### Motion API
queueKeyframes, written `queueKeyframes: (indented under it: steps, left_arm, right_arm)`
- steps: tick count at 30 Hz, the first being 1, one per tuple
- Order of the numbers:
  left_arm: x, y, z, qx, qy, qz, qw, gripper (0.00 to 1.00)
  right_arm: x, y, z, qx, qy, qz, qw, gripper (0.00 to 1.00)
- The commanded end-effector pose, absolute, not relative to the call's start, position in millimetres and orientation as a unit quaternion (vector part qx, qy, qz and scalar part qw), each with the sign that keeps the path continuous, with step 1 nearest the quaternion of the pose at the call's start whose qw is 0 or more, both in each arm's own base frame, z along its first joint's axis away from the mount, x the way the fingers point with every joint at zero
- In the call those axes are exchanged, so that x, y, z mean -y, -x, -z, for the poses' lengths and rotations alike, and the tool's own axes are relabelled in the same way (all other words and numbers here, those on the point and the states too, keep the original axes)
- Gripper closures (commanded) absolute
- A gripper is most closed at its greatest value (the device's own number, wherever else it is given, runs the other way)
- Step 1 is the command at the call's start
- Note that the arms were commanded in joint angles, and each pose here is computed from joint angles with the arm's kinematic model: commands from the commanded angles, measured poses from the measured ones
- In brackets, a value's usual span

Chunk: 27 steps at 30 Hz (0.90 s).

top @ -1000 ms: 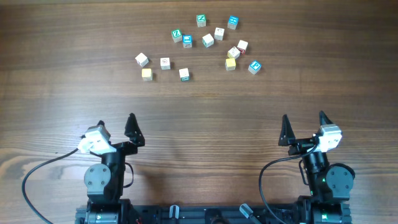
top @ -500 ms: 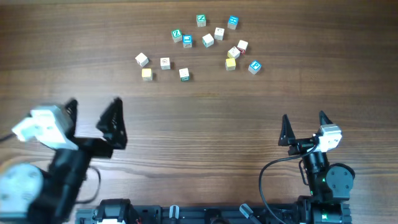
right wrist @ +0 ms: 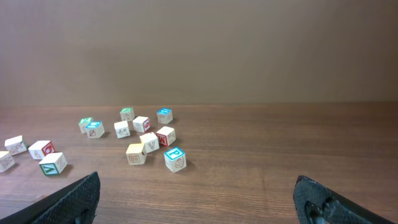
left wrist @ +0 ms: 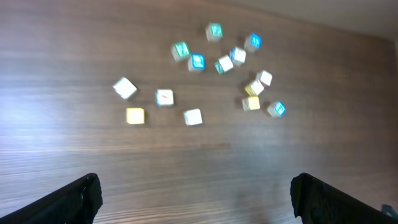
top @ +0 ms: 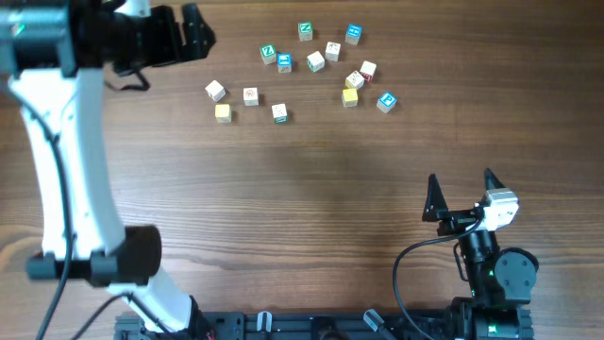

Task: Form a tower
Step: 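Reach the left gripper forward over the block cluster toward the M block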

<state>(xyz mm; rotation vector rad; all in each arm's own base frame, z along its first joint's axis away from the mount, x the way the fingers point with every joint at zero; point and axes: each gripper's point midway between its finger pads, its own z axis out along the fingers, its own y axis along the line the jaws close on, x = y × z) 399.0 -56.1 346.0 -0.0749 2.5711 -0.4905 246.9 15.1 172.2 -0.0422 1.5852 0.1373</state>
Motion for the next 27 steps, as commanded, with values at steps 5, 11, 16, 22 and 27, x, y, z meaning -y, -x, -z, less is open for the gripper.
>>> queueKeyframes:
  steps: [5,11,16,22,27]
  left_arm:
    - [73,-416,-319,-0.95,0.012,0.227,0.214,0.96]
    - [72,-420,-321,-0.948,0.01,0.227,0.221,0.96]
    - [69,-423,-320,-0.949,0.015,0.217,0.227,0.96]
    - [65,-424,-308,-0.958,0.09,0.171,0.212,0.96]
    - [84,-438,-300,-0.96,0.106,0.109,0.236,0.96]
  right_arm:
    - [-13,-247,-174,-0.708,0.016,-0.054,0.704,0.0]
    - [-13,-247,-174,-0.708,0.016,-0.054,0.704,0.0]
    - [-13,-247,-174,-0.708,0.016,-0.054,0.704,0.0]
    - [-13,-247,-174,-0.708,0.016,-0.054,0.704,0.0]
    - [-13,-247,-174,-0.708,0.016,-0.054,0.704,0.0]
